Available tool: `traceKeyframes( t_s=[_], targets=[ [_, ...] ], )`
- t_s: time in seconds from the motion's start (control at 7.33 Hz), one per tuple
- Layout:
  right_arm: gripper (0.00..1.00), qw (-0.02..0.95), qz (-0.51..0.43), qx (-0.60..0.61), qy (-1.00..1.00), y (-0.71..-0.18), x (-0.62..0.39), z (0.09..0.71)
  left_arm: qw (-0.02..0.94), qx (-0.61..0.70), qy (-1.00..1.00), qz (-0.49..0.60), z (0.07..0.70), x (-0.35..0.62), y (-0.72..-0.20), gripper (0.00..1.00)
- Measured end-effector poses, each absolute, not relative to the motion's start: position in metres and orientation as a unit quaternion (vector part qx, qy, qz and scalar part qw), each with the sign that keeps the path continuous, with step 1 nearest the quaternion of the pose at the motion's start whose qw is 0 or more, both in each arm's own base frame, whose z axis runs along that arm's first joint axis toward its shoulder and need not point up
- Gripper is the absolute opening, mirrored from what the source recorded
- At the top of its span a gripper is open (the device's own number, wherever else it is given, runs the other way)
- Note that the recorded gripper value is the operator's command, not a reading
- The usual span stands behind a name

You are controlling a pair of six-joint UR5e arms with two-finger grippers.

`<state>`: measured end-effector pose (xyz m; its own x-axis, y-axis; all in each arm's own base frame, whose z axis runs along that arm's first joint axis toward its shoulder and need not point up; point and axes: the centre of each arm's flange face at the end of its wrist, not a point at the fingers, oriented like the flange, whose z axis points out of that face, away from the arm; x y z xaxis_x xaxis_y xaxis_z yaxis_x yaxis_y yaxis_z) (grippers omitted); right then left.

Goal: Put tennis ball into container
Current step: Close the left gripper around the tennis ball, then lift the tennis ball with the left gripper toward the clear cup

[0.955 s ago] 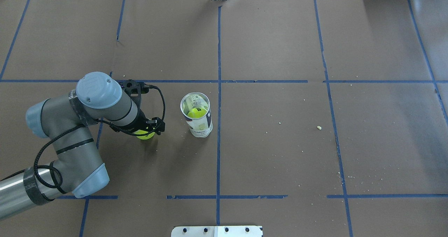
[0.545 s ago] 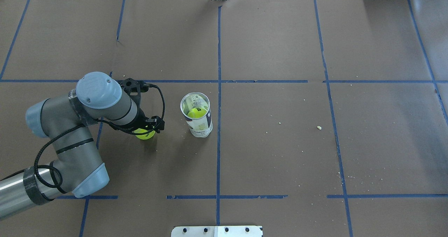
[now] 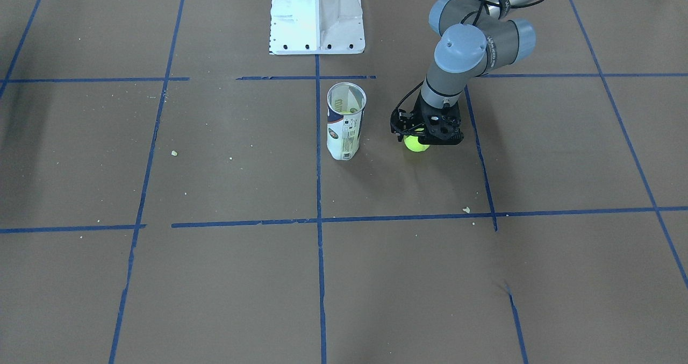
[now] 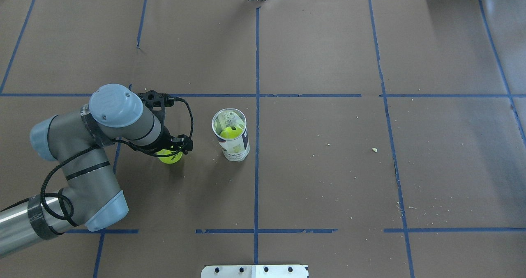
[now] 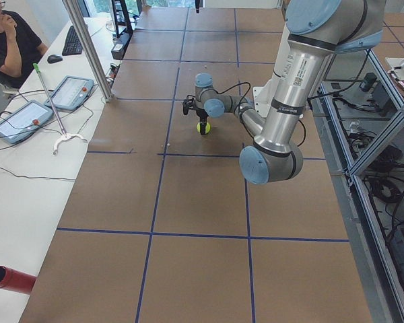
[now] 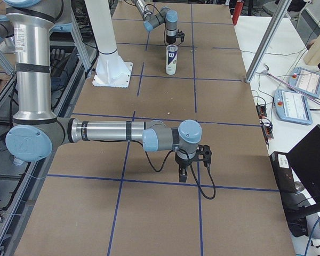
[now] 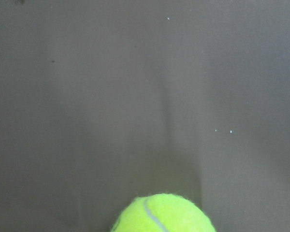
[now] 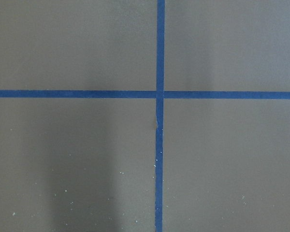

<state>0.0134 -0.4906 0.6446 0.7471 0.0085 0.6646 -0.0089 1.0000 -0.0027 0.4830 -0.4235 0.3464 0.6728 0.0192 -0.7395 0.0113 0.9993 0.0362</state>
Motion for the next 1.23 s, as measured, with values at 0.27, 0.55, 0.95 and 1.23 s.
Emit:
traceKeyframes(
  t_s=[0.27,0.55,0.95,1.23],
  targets=[
    [1.00,0.935,0.005,0.000,-0.356,-0.491,0.013,0.645,0.913,0.022,0.407,0.001,0.343,0.480,-0.425,0.00],
    [1.00,0.935,0.005,0.000,-0.356,-0.491,0.013,0.645,0.910,0.035,0.414,-0.009,0.327,0.460,-0.434,0.00],
    [1.00,0.935,0.004,0.000,-0.356,-0.491,0.013,0.645,0.916,0.055,0.397,-0.019,0.246,0.390,-0.447,0.00],
    [1.00,0.935,0.005,0.000,-0.356,-0.491,0.013,0.645,0.920,0.056,0.387,-0.036,0.186,0.347,-0.444,0.00]
  ],
)
